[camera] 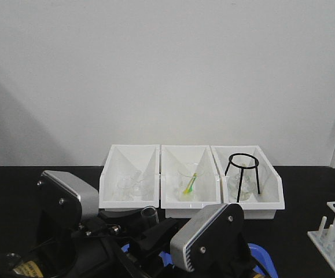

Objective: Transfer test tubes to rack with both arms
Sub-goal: 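Hold the tube with the right gripper and open the left gripper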

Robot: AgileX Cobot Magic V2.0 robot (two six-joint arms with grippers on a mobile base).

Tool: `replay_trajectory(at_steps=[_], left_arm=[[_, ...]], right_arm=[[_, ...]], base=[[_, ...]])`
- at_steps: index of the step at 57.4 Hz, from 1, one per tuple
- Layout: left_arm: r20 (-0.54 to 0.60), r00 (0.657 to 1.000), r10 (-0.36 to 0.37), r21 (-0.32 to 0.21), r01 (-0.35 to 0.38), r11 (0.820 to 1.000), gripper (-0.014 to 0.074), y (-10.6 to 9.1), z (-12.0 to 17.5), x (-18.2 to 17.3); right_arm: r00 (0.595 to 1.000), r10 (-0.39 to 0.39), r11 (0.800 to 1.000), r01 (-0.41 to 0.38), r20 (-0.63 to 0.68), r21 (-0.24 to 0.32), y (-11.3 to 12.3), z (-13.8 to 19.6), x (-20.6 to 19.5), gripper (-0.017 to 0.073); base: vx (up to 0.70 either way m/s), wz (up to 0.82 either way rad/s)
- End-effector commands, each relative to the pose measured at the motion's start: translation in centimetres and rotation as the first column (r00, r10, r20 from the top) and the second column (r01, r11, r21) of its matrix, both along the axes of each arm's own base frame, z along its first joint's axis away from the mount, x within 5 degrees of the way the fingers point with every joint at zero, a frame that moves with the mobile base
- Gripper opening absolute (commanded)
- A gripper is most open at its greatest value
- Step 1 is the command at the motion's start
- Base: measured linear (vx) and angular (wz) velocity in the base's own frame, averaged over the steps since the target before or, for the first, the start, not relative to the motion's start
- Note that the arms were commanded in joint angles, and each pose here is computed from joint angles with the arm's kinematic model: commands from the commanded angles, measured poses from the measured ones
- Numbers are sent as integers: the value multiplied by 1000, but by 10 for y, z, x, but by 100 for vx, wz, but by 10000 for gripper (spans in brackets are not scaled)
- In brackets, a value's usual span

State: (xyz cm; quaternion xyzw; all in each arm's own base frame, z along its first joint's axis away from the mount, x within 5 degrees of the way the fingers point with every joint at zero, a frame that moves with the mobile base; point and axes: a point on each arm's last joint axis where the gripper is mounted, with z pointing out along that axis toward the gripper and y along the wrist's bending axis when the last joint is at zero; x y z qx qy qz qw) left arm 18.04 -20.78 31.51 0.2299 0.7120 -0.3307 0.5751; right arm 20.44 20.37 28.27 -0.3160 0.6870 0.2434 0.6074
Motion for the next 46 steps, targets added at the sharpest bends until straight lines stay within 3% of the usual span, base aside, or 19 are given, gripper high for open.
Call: replay_trajectory(at_steps=[1, 13, 33, 42, 46], left_arm=[[92, 996, 11, -116, 0, 993, -12, 1, 26, -1], [94, 995, 11, -117, 0, 993, 73, 1, 27, -1], [103, 995, 13, -126, 0, 992, 511, 2, 28, -2], [116, 993, 16, -138, 1, 990, 570, 4, 32, -3], [143, 990, 21, -168, 3, 986, 570, 8, 40, -7]], right_arm=[[995, -2, 995, -8, 99, 98, -1, 26, 0, -11], [995, -4, 995, -6, 99, 98, -1, 26, 0, -10], [995, -4, 995, -6, 98, 97, -1, 26, 0, -10], [995, -4, 995, -5, 97, 96, -1, 25, 0, -10], [996, -4, 996, -4, 93, 92, -1, 25, 0, -10]], base=[[0, 0], [0, 0], [0, 0], [0, 0], [0, 0]])
